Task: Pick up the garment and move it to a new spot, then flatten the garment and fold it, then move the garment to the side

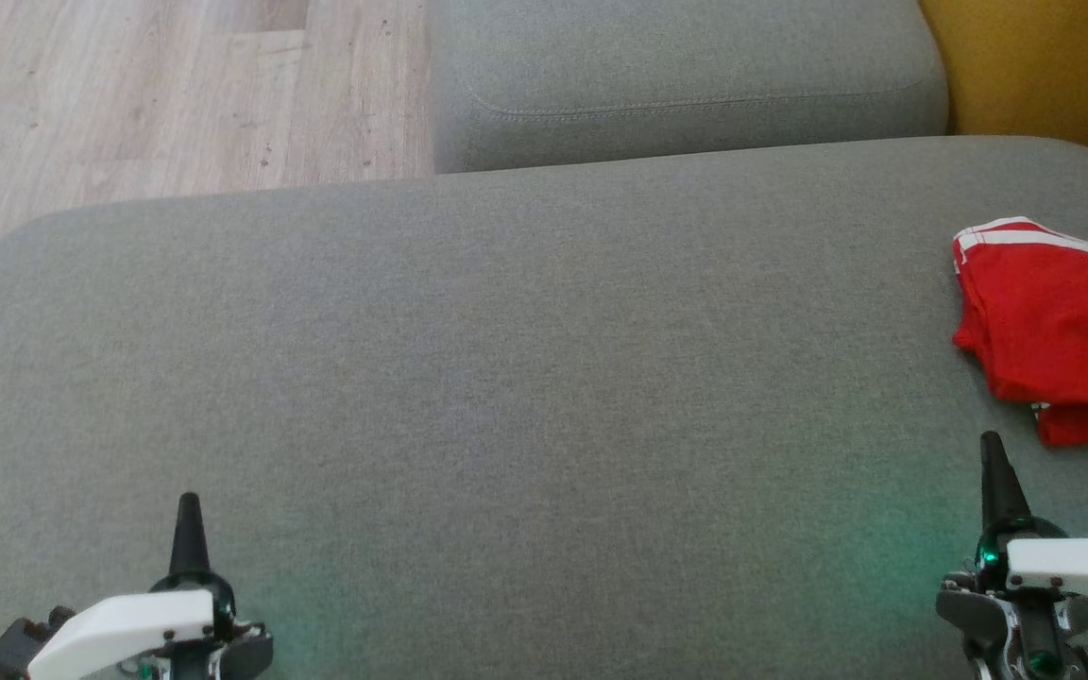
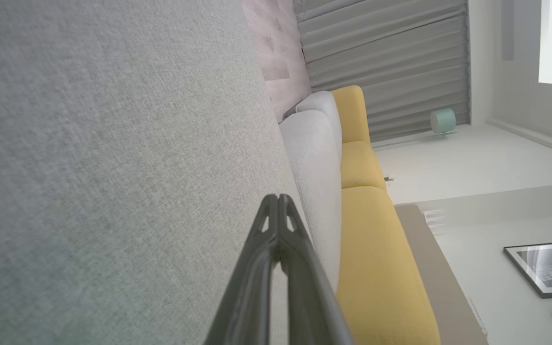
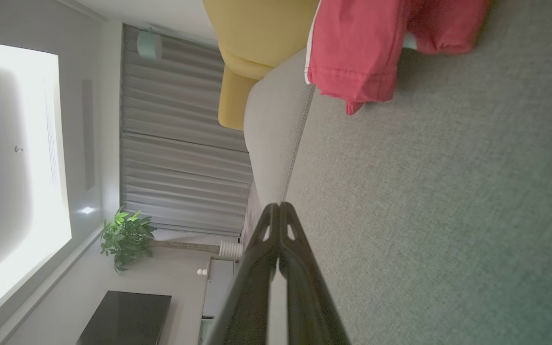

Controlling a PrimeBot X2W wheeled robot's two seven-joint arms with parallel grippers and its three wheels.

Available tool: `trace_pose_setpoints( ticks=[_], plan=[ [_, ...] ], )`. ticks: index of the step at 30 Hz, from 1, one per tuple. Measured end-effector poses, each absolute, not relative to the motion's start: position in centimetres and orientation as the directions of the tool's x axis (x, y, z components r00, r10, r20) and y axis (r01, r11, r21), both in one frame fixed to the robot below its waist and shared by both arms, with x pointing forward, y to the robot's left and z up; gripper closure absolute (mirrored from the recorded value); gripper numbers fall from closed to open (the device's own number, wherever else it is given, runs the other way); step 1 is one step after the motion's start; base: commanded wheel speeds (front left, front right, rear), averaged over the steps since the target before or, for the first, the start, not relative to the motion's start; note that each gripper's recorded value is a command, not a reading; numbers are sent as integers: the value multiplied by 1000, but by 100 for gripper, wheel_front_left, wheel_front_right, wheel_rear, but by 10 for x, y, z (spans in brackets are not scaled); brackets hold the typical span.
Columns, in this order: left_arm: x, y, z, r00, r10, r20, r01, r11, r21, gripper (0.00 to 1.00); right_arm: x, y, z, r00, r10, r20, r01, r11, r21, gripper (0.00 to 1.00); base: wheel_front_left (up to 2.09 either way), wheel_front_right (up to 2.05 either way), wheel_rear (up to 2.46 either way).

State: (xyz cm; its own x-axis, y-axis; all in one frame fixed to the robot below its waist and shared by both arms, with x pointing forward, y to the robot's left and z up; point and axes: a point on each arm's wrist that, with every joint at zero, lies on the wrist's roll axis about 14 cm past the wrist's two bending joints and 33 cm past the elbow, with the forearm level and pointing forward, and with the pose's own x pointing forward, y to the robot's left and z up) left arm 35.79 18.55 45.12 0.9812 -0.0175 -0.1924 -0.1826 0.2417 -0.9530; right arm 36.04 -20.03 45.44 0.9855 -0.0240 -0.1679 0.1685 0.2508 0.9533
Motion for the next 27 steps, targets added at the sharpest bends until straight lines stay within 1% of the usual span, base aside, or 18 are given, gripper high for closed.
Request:
trace_pose_setpoints(
  ticks=[8,20,27],
  plan=[
    [363,186,457,985,-22,-169,-165,143,-976,100,362,-203,458,988,-30,-154,157,145,977,100,0,0,0],
    [371,188,471,993,-30,-113,-113,11,-994,100,371,-206,473,994,-29,-102,102,2,995,100,0,0,0],
    [375,188,476,995,-32,-98,-98,2,-995,100,371,-207,474,995,-31,-98,98,-10,995,100,0,0,0]
  ],
)
